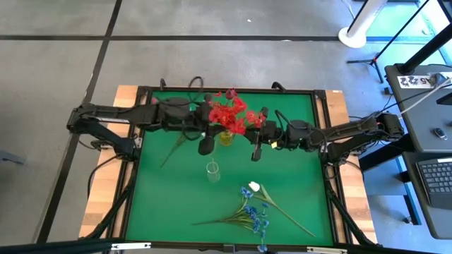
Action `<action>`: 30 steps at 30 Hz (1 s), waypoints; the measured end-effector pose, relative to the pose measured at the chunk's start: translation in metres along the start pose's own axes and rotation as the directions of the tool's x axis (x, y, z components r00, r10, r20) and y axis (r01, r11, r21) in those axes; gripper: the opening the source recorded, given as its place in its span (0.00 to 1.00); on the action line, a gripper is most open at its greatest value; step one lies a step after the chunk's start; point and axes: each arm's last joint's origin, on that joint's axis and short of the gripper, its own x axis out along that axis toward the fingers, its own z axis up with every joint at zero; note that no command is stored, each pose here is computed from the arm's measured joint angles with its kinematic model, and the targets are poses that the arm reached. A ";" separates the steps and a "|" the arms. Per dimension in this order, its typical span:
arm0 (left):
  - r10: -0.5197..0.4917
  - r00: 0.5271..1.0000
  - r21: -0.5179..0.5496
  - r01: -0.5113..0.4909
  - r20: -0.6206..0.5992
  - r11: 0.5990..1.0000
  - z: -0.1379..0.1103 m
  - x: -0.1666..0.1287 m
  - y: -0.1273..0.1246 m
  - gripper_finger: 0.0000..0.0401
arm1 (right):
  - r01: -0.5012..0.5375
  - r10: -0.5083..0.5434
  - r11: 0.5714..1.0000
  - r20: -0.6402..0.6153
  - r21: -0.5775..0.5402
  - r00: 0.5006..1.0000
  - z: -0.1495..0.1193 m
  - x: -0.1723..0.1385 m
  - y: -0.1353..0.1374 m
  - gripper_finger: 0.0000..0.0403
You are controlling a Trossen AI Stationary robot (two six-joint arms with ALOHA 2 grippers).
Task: Sort flowers into vase by color
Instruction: Put the red flowers into the yellow flower vase
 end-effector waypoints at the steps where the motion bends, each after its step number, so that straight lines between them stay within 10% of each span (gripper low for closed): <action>1: 0.005 1.000 0.001 -0.005 0.014 1.000 0.004 -0.007 0.000 0.19 | 0.006 -0.006 1.000 0.000 -0.006 1.000 0.000 0.000 0.000 0.02; 16: 0.051 0.992 -0.021 -0.049 0.116 0.999 0.036 -0.129 0.001 0.30 | 0.096 -0.093 0.995 0.166 -0.011 0.982 -0.021 -0.017 -0.014 0.02; 30: 0.123 0.990 -0.164 -0.112 0.061 0.980 -0.071 -0.120 0.016 0.29 | 0.048 -0.057 0.997 0.155 0.060 0.986 -0.078 -0.015 -0.056 0.01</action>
